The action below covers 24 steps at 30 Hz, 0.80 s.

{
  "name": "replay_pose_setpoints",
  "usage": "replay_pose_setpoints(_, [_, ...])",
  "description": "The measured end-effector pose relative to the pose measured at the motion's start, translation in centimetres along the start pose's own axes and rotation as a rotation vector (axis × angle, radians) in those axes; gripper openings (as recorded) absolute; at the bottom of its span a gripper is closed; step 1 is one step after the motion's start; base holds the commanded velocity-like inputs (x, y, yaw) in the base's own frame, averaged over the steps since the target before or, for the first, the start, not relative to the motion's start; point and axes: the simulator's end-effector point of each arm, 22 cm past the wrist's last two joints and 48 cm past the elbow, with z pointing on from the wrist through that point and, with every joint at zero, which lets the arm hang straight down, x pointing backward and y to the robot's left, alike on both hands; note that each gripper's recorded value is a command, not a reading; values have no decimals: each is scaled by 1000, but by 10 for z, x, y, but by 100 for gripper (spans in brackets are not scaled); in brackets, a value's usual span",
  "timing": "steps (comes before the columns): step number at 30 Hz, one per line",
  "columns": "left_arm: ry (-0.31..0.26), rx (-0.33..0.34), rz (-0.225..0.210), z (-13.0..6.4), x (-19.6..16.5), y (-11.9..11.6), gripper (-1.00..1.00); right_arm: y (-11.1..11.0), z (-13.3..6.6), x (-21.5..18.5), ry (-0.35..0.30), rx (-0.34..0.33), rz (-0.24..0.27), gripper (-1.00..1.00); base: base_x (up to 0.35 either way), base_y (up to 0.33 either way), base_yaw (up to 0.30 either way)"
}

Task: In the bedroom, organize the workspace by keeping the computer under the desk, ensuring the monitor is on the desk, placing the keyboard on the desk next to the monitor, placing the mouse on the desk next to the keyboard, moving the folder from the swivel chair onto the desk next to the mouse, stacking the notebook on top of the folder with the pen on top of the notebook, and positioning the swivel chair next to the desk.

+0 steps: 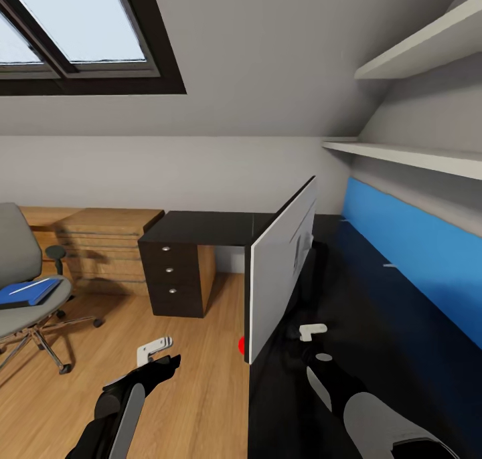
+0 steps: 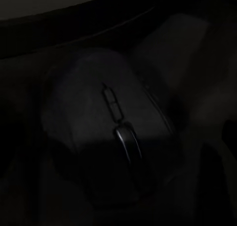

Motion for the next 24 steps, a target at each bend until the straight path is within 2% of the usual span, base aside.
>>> replay_pose_setpoints(17, [2,2,1,3,3,1,100,0,2,2,-1,0,0,100,0,0,0])
replay_pose_setpoints(24, [3,3,1,3,4,1,100,0,1,2,-2,0,-1,100,97,0,0])
